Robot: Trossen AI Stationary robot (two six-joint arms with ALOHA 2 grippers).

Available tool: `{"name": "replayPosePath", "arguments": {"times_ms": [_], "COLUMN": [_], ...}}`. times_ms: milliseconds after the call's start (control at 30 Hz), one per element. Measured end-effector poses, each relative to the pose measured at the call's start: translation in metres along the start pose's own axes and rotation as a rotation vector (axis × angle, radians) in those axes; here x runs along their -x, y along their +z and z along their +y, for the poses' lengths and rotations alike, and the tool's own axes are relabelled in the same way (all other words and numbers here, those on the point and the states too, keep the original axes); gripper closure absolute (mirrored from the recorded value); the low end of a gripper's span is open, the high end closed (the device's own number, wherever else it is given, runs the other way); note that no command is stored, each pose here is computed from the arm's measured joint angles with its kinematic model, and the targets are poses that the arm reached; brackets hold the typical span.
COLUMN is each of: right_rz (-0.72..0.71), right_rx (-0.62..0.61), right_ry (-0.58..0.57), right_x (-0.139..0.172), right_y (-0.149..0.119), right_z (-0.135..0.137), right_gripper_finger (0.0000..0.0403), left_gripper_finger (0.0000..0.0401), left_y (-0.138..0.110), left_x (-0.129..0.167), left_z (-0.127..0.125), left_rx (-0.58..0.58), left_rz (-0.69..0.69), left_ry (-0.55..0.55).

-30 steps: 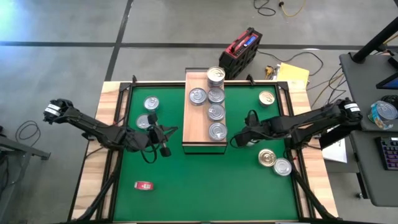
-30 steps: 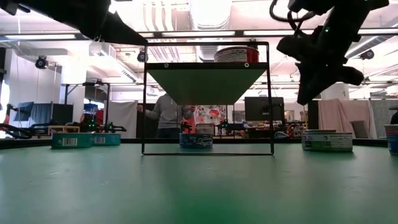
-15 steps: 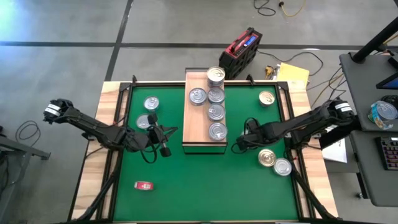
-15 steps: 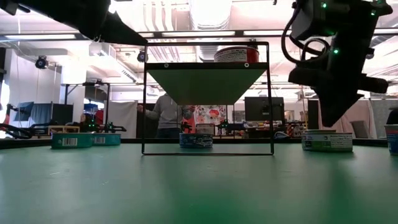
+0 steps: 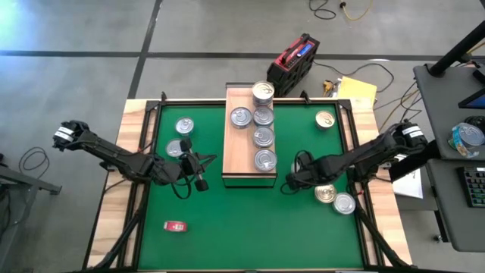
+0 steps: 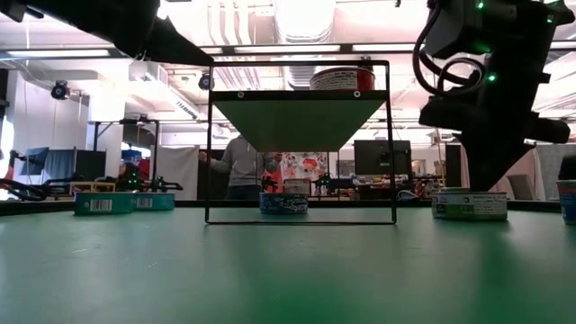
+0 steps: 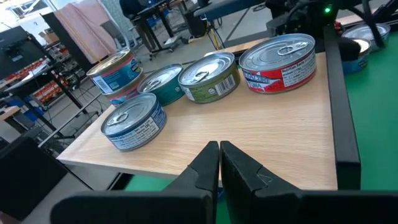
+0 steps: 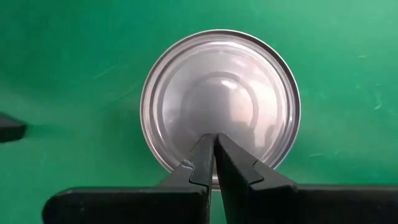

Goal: Stack canned seafood by type on shelf
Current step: Stack the top green tuna can on top of the green tuna can on the shelf

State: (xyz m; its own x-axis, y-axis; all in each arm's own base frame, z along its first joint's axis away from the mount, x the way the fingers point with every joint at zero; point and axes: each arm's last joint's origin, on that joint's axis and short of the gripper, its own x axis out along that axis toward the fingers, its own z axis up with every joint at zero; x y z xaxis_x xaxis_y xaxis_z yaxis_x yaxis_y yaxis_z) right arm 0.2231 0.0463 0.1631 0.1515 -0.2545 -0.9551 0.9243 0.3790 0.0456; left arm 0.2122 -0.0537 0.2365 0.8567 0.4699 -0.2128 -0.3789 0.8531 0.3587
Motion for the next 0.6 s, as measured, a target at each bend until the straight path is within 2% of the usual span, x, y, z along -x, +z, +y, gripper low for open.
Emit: {"name": "replayPosePath", "arguments": {"times_ms": [600], "right_rz": [0.063], "right_rx": [0.13], "right_ry": [0.125], "right_x": [0.006], "right_y": [-0.024], "right_z": [0.013], "right_gripper_finger": [0.039], "left_gripper_finger": [0.0401], "left_y": [0.001], "left_x": [0.0], "left_z": [0.0], "left_rx": [0.013], "left_rz": [-0.006], "left_ry": [0.001]}}
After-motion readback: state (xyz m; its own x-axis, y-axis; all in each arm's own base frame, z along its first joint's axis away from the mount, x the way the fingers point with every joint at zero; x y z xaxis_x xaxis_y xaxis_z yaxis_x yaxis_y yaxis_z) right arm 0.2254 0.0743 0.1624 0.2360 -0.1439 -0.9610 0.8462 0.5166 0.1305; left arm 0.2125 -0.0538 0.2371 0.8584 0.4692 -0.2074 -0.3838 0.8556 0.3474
